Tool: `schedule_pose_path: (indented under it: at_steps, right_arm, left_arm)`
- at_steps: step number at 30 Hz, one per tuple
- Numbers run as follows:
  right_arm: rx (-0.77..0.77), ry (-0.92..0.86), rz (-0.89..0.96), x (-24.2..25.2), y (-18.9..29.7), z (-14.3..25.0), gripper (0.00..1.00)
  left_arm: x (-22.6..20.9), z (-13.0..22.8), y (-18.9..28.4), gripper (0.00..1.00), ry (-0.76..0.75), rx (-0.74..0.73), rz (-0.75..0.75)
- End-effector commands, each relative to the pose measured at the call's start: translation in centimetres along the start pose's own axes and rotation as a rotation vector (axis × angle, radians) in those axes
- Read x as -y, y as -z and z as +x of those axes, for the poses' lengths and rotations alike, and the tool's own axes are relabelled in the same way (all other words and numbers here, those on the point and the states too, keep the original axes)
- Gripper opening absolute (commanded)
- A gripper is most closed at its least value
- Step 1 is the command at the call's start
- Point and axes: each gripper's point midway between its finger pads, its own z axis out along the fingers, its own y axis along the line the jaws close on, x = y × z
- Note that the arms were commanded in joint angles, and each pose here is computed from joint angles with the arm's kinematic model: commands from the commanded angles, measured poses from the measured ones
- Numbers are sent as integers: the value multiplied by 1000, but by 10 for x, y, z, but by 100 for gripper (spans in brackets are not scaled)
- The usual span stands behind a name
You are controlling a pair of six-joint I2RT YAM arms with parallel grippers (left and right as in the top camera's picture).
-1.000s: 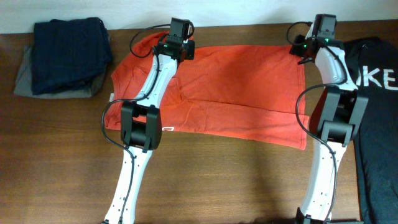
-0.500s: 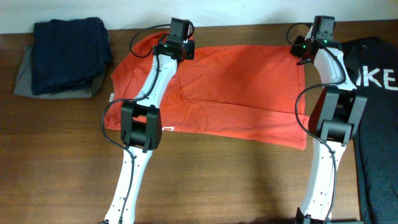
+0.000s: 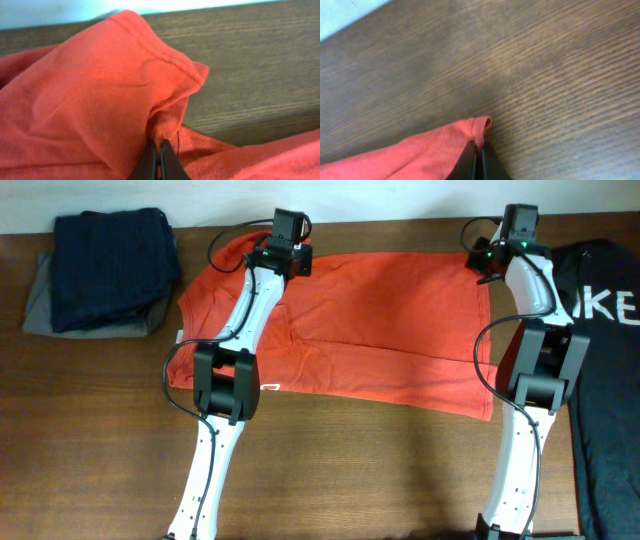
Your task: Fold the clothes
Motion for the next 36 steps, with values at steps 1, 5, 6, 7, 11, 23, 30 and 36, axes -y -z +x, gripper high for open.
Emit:
schedule_pose_path:
  at_steps: [1,5,6,7,11,23,30,36]
  right_arm:
    - [48,-2,6,-4,16,-26,4]
    - [53,-1,4,-10,39,-40,4]
    - [50,-2,4,-12,44,-42,4]
    - [45,-3,6,-12,49,-44,4]
    - [3,-6,17,-12,61,-38,4]
    - [-188,-100,125,3,109,2,4]
    - [-244,-123,221,13,156,14,4]
    - [-313,-126,272,20,177,30,4]
  left_arm:
    - [-14,-24,13,1,20,48,-15]
    - [-20,-39,30,1,25,65,-20]
    - [-22,-41,34,1,27,66,-21]
    - [-24,-43,37,1,30,66,-24]
    - [-31,-43,42,1,28,50,-32]
    - [-41,8,62,1,12,-188,-64]
    - [-43,19,80,1,2,-255,-71]
    - [-45,44,89,2,-5,-364,-79]
